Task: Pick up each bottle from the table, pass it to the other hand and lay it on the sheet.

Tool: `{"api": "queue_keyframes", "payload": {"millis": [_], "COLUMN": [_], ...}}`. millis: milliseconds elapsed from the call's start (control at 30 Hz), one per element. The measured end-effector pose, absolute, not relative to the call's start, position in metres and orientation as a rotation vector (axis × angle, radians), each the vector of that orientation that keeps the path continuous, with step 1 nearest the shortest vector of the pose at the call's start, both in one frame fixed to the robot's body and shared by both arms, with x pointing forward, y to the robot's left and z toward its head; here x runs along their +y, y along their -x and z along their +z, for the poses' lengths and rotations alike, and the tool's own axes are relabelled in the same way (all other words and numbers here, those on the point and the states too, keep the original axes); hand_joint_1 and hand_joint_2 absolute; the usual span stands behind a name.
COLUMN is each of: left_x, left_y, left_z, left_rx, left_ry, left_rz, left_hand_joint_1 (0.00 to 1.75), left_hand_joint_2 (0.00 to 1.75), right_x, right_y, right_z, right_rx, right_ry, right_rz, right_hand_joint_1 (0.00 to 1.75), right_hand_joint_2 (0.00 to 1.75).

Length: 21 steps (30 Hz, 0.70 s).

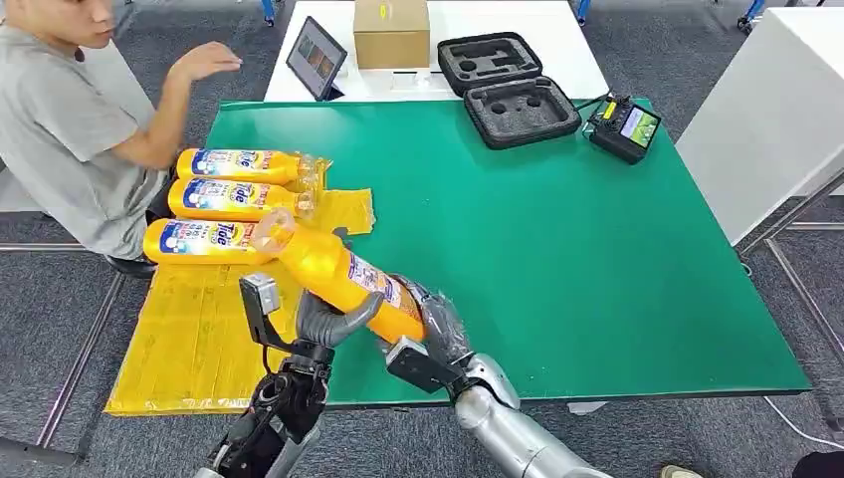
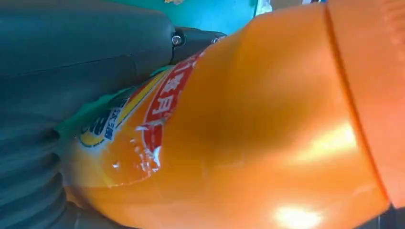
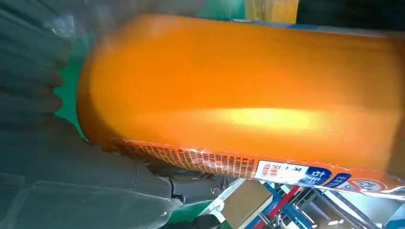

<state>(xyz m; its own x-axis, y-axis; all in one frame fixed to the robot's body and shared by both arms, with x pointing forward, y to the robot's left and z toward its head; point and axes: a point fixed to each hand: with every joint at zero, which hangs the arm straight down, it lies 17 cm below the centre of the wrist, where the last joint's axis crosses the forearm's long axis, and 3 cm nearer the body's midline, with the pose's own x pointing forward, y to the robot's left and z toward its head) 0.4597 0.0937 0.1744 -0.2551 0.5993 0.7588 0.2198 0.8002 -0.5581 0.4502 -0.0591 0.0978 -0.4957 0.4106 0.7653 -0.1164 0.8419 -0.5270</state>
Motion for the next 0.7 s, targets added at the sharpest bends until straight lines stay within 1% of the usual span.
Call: {"api": "queue_keyframes", "payload": {"millis": [67,100,700], "left_x": [0.093,0.093,0.096], "left_y": [-0.459,-0.459,-0.456], "left_z": [0.175,0.175,0.175], "left_rx": [-1.83,-1.83,-1.854], "left_ry": [0.634,0.633,0.625], "left_rz": [0.407,0.407,0.392], "left_hand_joint_1": [1.59,1.75,1.75], "left_hand_joint_2": [1.75,1.75,1.75], "right_x": [-0.059,-0.06,-0.054], "right_y": [-0.45,-0.45,-0.449], "right_z": [0.097,0.096,0.087], "right_rx": [-1.994,-1.993,-1.982], "right_ry": [0.225,0.227,0.269], "right_rz": [0.655,0.657,0.731], "right_hand_joint_1": [1.75,1.75,1.75], "right_hand_joint_2": [1.75,1.75,1.75]}}
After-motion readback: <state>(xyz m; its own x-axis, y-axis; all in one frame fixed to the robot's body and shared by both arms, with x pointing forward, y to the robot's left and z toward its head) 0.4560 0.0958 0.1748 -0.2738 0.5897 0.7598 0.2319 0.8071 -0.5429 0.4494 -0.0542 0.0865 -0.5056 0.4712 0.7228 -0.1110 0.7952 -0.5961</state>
